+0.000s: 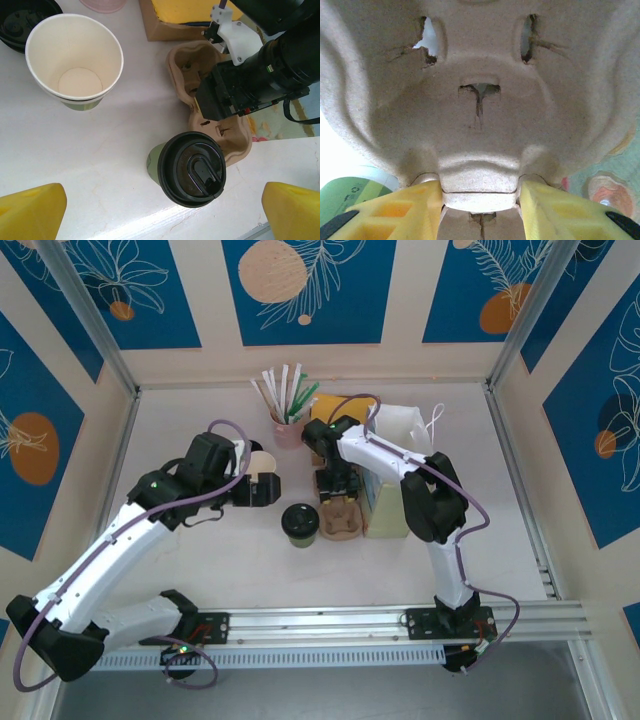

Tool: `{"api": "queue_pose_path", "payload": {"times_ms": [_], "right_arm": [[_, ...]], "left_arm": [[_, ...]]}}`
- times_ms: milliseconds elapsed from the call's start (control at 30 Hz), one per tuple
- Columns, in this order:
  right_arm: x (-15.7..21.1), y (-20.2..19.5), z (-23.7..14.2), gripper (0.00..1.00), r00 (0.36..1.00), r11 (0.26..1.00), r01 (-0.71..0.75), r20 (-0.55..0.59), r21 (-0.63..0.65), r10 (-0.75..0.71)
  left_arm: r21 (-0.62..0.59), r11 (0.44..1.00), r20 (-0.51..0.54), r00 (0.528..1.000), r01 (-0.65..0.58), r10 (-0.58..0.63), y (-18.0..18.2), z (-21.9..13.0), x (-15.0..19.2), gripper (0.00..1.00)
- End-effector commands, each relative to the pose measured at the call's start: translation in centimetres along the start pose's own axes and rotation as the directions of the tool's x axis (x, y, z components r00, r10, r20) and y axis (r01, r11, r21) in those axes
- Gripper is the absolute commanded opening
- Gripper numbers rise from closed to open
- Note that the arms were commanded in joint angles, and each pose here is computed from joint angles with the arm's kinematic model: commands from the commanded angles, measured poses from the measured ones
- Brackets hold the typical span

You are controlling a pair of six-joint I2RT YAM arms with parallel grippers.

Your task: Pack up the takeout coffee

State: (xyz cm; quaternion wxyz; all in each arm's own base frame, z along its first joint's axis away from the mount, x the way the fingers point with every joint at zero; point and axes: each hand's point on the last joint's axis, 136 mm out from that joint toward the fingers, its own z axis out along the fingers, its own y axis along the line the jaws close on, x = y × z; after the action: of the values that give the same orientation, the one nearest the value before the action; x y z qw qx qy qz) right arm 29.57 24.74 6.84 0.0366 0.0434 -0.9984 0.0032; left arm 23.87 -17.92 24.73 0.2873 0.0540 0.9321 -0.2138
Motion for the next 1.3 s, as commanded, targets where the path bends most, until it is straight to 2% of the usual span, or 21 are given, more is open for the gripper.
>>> {"api": "queue_pose_path", "payload": {"times_ms": [0, 300, 967, 1267], "right_arm": [[0.8, -1.0, -0.2, 0.45, 1.000, 1.000, -0.002, -0.017, 0.008, 0.002], [0.7, -0.3, -0.2, 0.45, 1.000, 0.999, -0.025, -0.019, -0.034, 0.024], [-0.2, -0.7, -0.3, 0.48, 0.999, 0.998, -0.038, -0.005, -0.041, 0.038], [0.0, -0.5, -0.6, 0.39, 0.999, 0.998, -0.038, -0.003, -0.050, 0.038]], "left_arm": [[0.021, 1.000, 0.012, 1.000, -0.009, 0.009, -0.4, -0.1, -0.5, 1.00], [0.025, 1.000, 0.006, 1.000, -0.010, 0.010, -0.6, 0.2, -0.6, 1.00], [0.025, 1.000, 0.006, 1.000, -0.007, 0.007, -0.5, 0.1, -0.6, 1.00], [0.024, 1.000, 0.006, 1.000, -0.008, 0.007, -0.5, 0.1, -0.7, 1.00]]}}
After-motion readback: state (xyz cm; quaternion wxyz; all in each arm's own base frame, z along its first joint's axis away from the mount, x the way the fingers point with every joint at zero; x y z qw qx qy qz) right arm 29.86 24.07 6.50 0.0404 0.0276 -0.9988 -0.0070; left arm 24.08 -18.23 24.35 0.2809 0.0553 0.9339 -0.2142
